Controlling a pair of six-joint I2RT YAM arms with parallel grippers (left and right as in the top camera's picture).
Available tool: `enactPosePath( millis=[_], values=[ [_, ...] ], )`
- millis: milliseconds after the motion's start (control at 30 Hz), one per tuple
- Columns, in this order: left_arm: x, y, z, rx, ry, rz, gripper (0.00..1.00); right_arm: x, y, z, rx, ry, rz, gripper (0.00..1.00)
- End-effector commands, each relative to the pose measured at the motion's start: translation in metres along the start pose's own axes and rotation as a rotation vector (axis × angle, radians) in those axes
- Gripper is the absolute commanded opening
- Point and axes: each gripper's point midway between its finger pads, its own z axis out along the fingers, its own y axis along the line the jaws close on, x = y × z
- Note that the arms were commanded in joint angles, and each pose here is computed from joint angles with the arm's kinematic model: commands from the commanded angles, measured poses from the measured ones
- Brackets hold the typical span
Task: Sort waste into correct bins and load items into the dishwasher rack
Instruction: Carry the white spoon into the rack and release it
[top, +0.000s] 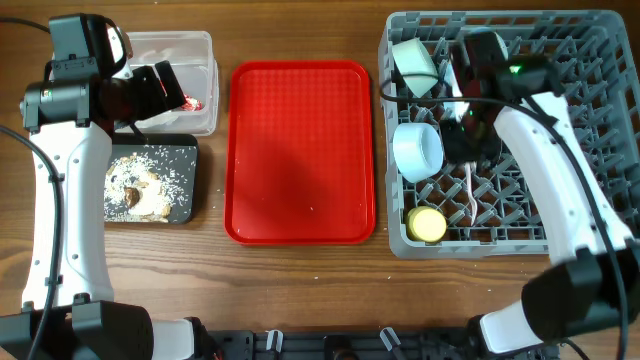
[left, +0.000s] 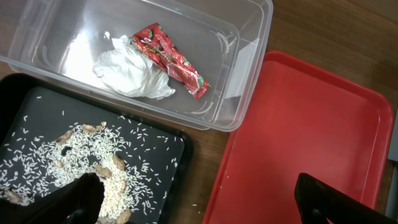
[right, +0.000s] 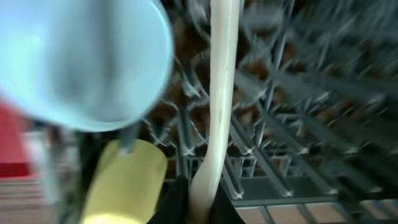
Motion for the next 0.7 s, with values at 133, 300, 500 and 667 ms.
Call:
enactPosePath(
  millis=[133, 300, 500, 667],
  values=[
    [-0.003, 0.003, -0.001, -0.013, -0.010, 0.010, 1.00, 0.023, 0.005, 0.041, -0.025, 0.100, 0.041, 0.04],
    [-0.003, 0.003, -0.001, -0.013, -0.010, 0.010, 1.00, 0.025, 0.005, 0.041, -0.025, 0.108, 0.040, 0.33],
    [-0.003, 0.003, -0.001, -0.013, -0.010, 0.010, 1.00, 0.024, 0.005, 0.041, -0.024, 0.102, 0.060, 0.38],
    [-0.003, 0.003, -0.001, -0.013, -0.010, 0.010, 1.00, 0.015, 0.006, 0.025, -0.044, 0.044, 0.067, 0.38]
  ],
)
